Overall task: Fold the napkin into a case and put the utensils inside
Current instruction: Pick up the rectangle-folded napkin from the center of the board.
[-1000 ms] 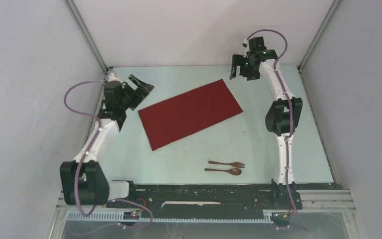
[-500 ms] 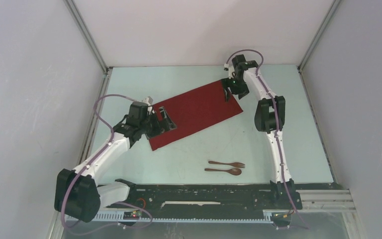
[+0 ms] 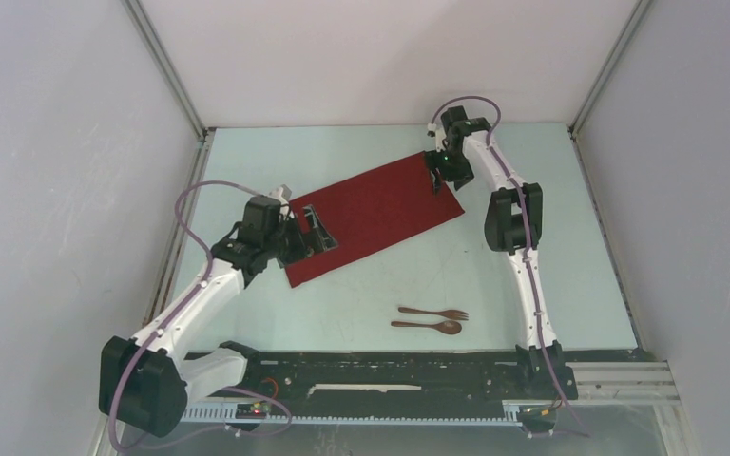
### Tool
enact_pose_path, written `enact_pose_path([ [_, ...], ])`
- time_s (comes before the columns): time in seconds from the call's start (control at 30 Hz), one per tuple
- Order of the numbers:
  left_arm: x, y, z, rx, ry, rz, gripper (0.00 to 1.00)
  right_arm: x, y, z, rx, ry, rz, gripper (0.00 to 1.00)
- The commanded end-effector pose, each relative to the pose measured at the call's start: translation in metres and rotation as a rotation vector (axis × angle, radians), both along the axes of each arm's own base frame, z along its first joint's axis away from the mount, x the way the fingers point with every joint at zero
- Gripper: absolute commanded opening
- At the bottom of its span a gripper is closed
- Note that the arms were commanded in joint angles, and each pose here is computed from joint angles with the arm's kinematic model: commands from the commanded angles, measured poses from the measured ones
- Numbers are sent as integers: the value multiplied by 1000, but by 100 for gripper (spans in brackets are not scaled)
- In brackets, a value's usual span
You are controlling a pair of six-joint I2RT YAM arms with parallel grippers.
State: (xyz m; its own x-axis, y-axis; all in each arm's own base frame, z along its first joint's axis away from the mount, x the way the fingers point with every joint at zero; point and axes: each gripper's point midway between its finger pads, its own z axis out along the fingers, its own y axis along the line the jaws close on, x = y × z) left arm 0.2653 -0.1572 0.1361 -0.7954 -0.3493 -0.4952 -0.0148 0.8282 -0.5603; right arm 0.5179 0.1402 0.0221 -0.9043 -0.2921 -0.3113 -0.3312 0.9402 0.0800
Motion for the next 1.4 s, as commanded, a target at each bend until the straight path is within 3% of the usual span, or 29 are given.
enact_pose_path([
  [0.0, 3, -5, 28, -25, -63, -18, 97, -9, 9, -23, -34, 42, 1, 72],
  [0.17, 2, -5, 40, -34, -85, -24, 97, -14, 16, -24, -51, 51, 0, 73],
  [0.37, -1, -4, 56, -44, -118, -27, 98, -21, 16, -32, -58, 87, -45, 63],
  [0.67, -9, 0, 63, -30, -131, -33, 98, -11, 10, -29, -110, 38, -46, 28],
  [0.83, -11, 3, 59, -17, -121, -27, 98, 1, 9, -7, -113, -42, -7, 0],
  [1.03, -12, 4, 49, -11, -98, -14, 98, 8, 10, 26, -29, -118, -34, 0],
  [1.37, -15, 6, 46, -19, -86, 5, 98, 15, -19, 36, 49, -113, -89, 0],
])
